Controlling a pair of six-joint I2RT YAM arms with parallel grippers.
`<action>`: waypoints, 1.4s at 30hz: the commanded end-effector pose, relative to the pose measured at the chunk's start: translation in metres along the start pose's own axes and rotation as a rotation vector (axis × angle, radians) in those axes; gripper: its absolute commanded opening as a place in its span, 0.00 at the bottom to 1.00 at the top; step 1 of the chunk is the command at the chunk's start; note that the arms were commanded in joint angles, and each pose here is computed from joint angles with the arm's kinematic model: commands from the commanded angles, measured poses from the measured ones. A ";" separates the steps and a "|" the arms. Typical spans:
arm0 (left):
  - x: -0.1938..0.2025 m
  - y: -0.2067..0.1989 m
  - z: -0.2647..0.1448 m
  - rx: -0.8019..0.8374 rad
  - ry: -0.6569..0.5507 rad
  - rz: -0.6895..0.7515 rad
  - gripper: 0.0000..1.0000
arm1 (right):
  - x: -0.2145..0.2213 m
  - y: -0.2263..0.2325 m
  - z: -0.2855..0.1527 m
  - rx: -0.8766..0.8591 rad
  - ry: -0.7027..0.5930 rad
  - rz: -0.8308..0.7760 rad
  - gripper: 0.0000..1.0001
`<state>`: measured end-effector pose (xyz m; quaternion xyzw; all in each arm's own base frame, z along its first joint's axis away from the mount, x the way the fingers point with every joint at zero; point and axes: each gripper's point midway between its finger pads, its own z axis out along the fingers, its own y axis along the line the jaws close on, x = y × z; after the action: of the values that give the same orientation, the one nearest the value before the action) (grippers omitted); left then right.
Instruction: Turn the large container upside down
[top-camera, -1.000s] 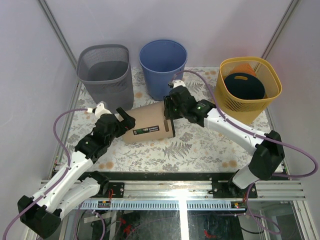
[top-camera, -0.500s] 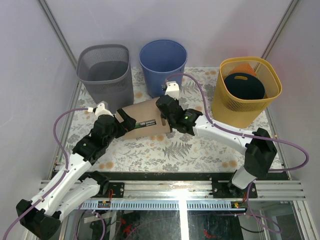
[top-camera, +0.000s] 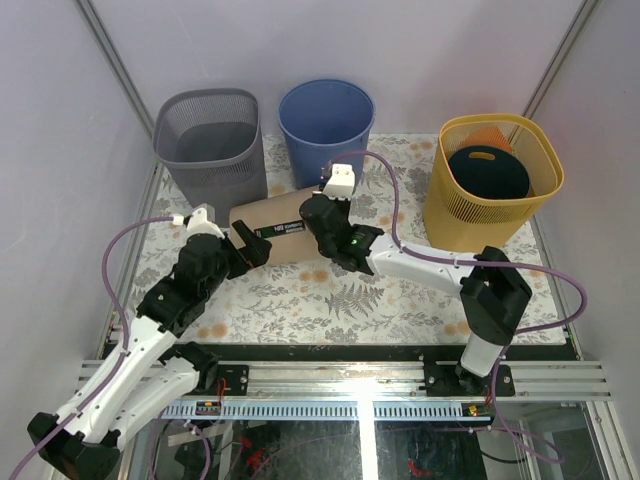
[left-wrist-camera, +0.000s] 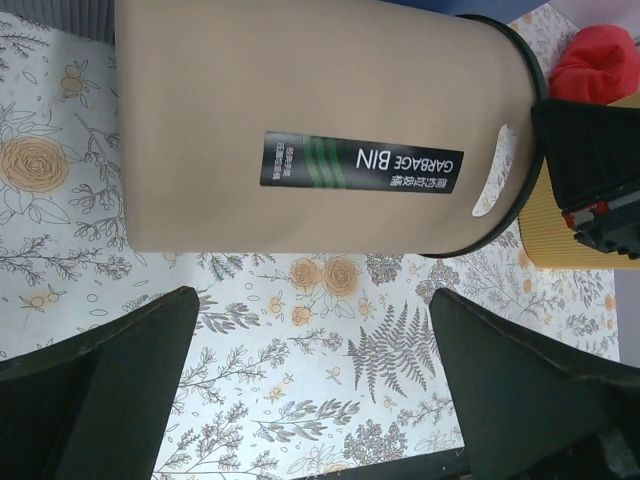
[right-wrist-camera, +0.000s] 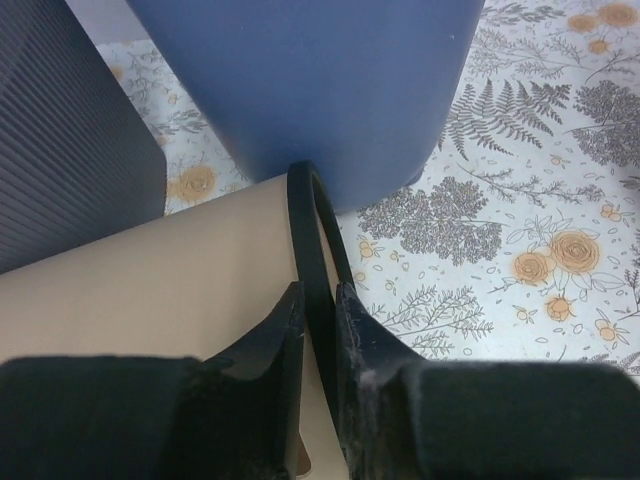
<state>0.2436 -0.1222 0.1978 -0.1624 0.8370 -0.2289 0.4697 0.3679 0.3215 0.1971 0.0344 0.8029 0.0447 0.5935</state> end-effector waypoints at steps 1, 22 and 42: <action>-0.006 -0.005 -0.008 0.031 -0.009 0.034 1.00 | 0.056 -0.015 0.006 0.054 0.085 -0.118 0.12; -0.028 -0.007 -0.035 0.056 -0.101 0.022 1.00 | 0.076 -0.049 -0.055 -0.207 0.060 0.344 0.00; -0.023 0.002 -0.037 0.048 -0.116 0.024 1.00 | 0.106 -0.083 -0.060 -0.138 0.088 0.337 0.05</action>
<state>0.2208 -0.1053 0.2322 -0.1583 0.8074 -0.2457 0.5125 0.2657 0.2393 0.0820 0.1154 0.8236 0.1923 0.5209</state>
